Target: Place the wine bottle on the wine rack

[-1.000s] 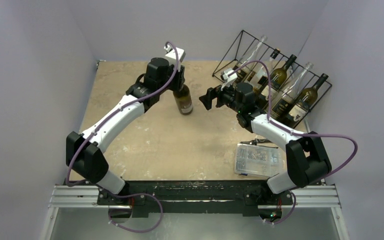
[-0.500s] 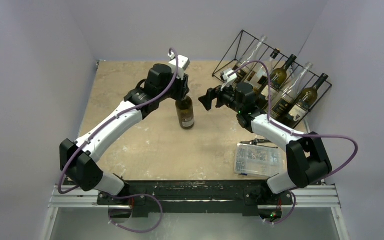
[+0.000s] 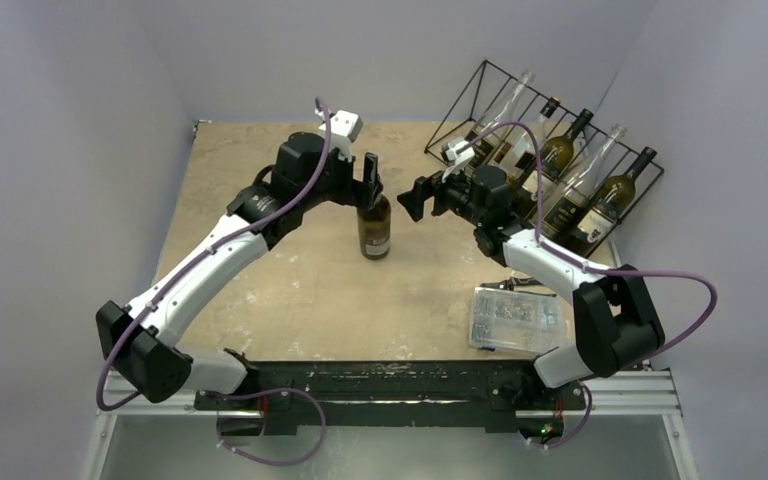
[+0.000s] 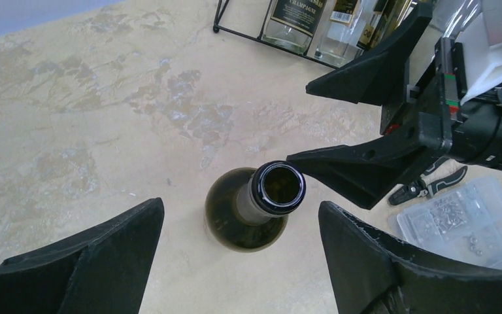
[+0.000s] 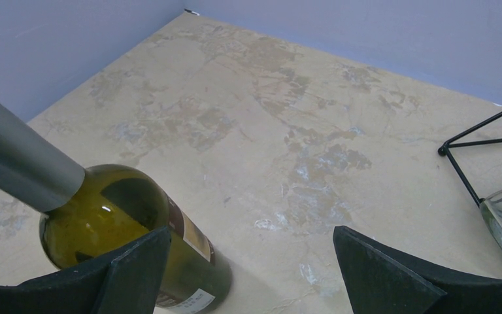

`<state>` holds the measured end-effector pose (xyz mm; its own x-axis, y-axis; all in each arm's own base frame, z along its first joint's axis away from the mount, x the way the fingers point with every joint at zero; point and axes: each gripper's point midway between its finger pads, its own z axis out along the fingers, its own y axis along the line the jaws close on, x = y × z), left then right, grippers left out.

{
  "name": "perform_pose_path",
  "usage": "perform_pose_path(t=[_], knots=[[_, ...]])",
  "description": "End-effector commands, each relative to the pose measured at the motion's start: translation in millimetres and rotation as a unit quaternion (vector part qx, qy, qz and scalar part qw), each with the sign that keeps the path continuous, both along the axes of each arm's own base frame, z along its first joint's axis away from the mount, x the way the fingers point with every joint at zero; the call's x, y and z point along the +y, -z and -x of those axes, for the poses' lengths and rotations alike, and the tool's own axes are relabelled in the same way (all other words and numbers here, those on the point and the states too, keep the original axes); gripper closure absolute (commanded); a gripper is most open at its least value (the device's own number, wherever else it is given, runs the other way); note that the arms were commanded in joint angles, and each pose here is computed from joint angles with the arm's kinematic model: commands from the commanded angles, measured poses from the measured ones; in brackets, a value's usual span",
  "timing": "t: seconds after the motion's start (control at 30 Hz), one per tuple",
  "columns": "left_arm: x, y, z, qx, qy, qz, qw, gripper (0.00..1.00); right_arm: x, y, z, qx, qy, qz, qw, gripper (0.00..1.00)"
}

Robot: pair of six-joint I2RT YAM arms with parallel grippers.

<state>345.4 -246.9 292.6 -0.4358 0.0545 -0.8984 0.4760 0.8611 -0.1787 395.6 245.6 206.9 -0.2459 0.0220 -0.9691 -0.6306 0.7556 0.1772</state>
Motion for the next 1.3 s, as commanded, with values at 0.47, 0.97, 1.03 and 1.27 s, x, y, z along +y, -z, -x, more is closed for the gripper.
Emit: perform_pose_path(t=[0.47, 0.97, 1.03, 1.27], knots=[[129, -54, 49, -0.171, -0.118, -0.151, 0.967, 0.02, -1, -8, 0, -0.025, 0.002, -0.013, 1.000, 0.01], [156, -52, 71, -0.179, -0.142, -0.075, 0.971, 0.00, 8, -39, 56, 0.014, -0.060, -0.116, 0.991, 0.01], [150, -54, 76, -0.174, -0.133, -0.050, 0.974, 0.00, 10, -46, 60, 0.018, -0.063, -0.125, 0.990, 0.01], [129, -59, 87, -0.145, -0.086, 0.022, 0.985, 0.00, 32, -77, 70, 0.002, -0.102, -0.142, 0.985, 0.10]])
